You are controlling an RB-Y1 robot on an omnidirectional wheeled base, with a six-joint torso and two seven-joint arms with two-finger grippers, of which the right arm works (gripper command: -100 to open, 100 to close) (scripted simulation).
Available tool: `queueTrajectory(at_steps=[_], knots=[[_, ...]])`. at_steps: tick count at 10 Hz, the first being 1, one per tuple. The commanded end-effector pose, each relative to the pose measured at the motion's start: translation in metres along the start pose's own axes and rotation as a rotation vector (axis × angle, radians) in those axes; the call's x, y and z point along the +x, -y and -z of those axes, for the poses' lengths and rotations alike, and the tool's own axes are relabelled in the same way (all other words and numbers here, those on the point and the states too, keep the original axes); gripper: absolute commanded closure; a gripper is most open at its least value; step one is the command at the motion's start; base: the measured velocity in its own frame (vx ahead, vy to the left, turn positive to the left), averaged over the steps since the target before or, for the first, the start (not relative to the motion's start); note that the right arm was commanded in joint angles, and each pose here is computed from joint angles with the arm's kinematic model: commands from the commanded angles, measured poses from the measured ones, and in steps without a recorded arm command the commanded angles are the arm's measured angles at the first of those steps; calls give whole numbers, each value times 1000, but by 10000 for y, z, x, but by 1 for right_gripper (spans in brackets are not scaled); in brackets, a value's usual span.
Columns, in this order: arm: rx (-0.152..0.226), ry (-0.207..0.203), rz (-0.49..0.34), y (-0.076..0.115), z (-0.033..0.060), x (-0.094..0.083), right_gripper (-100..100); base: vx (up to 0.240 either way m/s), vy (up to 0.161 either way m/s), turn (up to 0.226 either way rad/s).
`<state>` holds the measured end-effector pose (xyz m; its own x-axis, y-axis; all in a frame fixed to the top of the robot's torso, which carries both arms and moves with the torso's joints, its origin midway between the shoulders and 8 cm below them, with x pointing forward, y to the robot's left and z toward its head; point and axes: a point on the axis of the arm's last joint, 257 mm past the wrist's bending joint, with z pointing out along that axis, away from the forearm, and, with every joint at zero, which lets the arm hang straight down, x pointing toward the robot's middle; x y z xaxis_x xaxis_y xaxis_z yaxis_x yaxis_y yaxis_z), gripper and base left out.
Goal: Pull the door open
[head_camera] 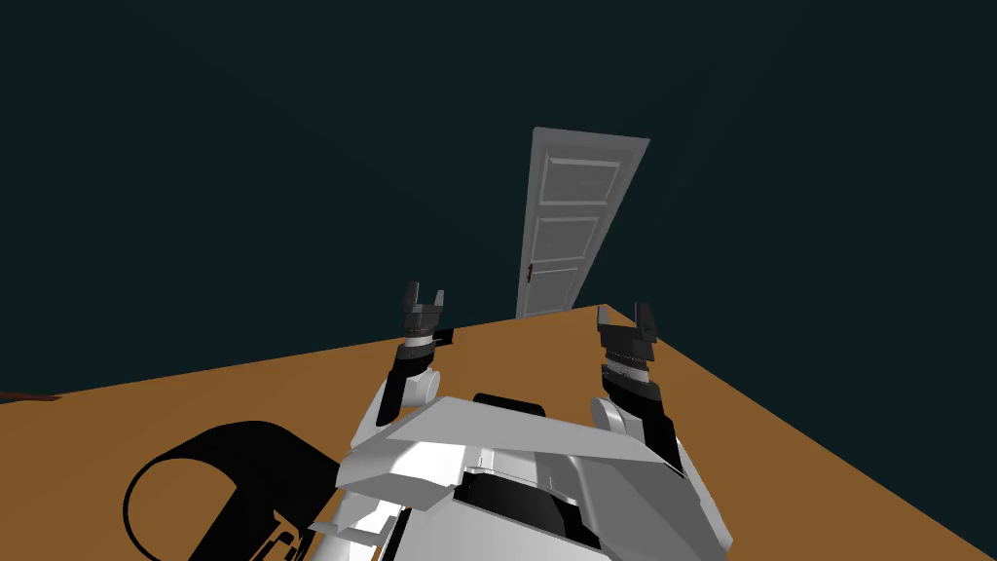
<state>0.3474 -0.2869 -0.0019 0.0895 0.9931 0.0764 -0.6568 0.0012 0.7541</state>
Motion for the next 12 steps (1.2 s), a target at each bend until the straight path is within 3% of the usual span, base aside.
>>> queueTrajectory(at_steps=[1,5,12], knots=[[19,3,-56,118,48,-21,-100,110,-15,220],[51,15,-145,306,133,-62,-100,159,-51,128],[123,69,-360,759,378,-192,-100,130,-48,162]])
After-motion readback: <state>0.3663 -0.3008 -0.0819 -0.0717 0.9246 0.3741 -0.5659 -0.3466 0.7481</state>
